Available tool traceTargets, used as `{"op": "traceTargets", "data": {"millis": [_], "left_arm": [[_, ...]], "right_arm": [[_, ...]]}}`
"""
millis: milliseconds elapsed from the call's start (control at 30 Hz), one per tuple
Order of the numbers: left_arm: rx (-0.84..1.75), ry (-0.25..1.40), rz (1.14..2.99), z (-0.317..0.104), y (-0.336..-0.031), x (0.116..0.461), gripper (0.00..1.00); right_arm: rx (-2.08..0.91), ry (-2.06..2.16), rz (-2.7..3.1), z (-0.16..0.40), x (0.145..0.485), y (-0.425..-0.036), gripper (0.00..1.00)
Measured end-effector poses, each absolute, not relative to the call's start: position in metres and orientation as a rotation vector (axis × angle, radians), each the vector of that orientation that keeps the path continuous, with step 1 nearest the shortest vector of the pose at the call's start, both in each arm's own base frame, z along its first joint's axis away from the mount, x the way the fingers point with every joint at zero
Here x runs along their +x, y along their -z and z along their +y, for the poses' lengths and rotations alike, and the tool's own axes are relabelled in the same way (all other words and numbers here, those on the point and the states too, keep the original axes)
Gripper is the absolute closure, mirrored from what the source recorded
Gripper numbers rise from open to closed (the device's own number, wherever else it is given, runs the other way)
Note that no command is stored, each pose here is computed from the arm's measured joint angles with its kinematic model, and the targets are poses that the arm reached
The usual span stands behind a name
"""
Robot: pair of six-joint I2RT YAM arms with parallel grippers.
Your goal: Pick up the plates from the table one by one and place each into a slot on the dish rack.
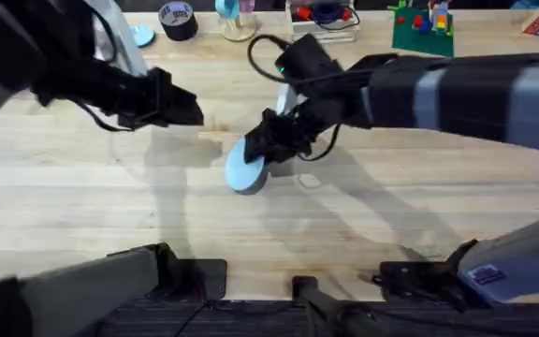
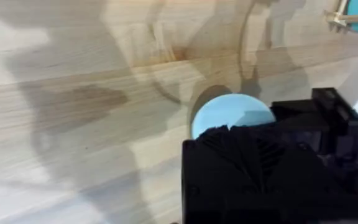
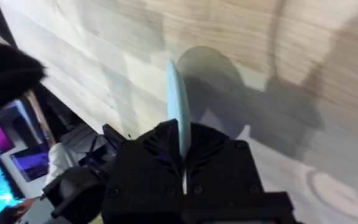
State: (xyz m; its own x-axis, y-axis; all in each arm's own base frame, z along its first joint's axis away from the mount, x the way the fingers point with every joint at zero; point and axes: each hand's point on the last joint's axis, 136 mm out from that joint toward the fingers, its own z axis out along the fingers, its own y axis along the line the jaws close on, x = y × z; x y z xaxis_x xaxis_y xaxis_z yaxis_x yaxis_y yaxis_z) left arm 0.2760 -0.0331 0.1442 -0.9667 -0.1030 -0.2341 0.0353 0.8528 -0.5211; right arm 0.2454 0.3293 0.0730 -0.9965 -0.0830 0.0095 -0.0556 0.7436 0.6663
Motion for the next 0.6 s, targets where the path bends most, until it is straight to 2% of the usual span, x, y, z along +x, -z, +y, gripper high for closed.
{"op": "traceTargets", "data": {"millis": [267,600], "left_arm": [[0.034,0.649,2.675,-0.03,-0.194,0.262,0.96],[0.054,0.461,2.621,-0.022,-0.23,0.223,0.959]], "right_arm": [[0.218,0.995,-3.063,0.284,0.243,-0.113,0.97],[0.337,0.717,-3.395,0.216,0.247,-0.18,0.97]]}}
